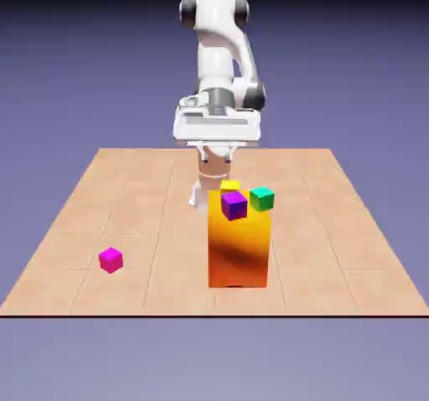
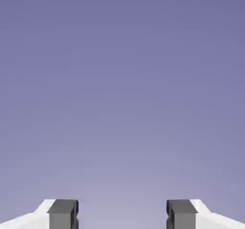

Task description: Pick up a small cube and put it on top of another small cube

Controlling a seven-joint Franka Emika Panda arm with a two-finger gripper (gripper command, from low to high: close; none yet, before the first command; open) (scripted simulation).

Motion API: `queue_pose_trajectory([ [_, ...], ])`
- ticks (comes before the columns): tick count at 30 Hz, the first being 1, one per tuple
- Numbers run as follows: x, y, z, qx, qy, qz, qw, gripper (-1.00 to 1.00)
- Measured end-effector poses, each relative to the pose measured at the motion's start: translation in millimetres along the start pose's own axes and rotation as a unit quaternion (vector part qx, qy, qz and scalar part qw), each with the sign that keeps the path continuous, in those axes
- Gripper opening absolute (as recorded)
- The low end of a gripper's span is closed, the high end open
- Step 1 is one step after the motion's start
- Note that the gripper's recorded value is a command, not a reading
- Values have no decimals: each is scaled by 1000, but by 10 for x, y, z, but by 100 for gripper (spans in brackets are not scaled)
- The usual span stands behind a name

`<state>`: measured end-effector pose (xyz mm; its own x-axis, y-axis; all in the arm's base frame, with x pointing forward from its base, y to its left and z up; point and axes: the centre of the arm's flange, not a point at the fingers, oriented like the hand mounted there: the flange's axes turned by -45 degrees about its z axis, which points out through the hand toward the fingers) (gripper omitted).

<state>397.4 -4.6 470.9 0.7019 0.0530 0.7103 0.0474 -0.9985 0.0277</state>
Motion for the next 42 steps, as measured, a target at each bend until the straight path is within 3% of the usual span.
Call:
queue_pose_trajectory([
  [7, -46, 449, 787, -3, -161, -100, 982, 0],
  [14, -458, 945, 1536, -13, -328, -200, 923, 0],
  [21, -976, 1512, 2082, -23, -494, -294, 818, 0],
  [28, -1454, 2184, 2345, -38, -650, -363, 666, 0],
  [31, -2257, 1957, 2567, -10, -681, -403, 611, 0],
  [35, -2684, 2175, 2711, -11, -681, -403, 611, 0],
  [36, -2811, 2231, 2744, -10, -681, -403, 611, -100],
  [38, -2812, 2231, 2743, -10, -681, -403, 611, -100],
  [42, -2256, 1989, 2557, -8, -683, -400, 611, -100],
])
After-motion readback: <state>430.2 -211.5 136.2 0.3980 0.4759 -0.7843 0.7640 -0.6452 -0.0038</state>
